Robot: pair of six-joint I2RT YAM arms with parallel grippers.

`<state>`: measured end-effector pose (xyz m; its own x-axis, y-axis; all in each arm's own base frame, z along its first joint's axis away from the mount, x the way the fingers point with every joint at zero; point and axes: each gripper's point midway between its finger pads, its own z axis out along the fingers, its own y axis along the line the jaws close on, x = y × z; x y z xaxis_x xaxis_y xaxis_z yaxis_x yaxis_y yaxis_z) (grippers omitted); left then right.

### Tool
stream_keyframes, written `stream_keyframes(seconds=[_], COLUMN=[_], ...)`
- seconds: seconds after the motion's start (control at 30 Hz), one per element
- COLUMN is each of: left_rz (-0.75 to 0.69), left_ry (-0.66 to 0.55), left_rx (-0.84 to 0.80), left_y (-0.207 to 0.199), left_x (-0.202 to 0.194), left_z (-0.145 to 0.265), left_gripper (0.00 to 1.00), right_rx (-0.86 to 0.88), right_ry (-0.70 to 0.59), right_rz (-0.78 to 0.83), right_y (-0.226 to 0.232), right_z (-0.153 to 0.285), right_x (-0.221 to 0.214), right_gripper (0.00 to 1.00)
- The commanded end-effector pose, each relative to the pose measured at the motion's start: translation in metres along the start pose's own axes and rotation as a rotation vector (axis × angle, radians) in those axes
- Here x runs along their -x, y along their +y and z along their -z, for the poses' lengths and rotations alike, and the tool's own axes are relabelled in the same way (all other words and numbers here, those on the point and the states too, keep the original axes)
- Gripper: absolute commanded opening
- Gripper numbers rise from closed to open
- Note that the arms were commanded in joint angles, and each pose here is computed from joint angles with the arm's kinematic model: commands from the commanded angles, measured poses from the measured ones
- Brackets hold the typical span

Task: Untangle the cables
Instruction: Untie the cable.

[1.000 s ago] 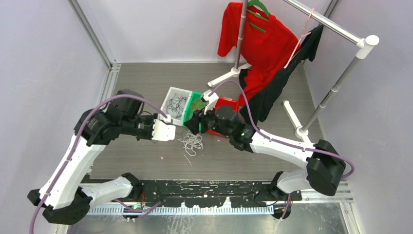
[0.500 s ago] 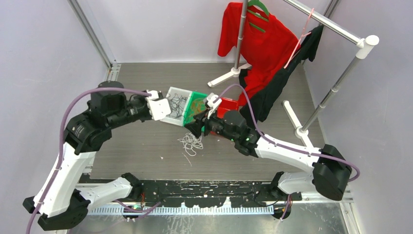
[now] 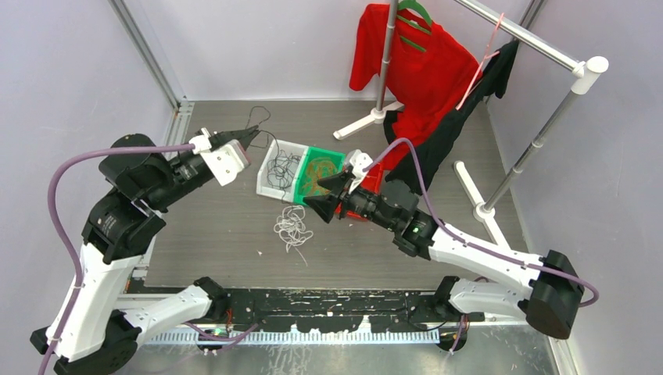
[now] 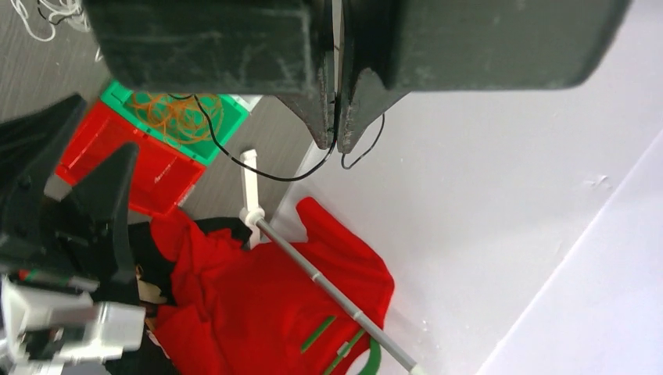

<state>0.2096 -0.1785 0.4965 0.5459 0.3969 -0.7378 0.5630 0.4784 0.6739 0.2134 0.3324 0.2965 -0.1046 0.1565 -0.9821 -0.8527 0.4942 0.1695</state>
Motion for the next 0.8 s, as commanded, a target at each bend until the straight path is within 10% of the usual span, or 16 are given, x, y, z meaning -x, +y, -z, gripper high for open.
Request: stream_keyframes(seconds=[0.0, 0.3, 0.77], left_rz=[-0.004, 0.0, -0.057], left_ry=[-0.12, -0.135, -0.295], left_rx=[0.105, 0.112, 0.361], left_y=[0.03, 0.035, 0.097], left_x=[0.04, 0.05, 0.103], left_z=[0.012, 0.018, 0.039], left_gripper=[0.0, 0.0, 0.0], right_rx=[0.13, 0.168, 0.012], right_ry=[-0.053, -0.055, 0.136], right_rz=[-0.028, -0.108, -0.223], right_y=[0.026, 0.037, 0.021], right_z=[-0.021, -0.077, -0.085], right_x=[0.023, 0.009, -0.14], right_gripper=[0.65, 0.63, 0.43])
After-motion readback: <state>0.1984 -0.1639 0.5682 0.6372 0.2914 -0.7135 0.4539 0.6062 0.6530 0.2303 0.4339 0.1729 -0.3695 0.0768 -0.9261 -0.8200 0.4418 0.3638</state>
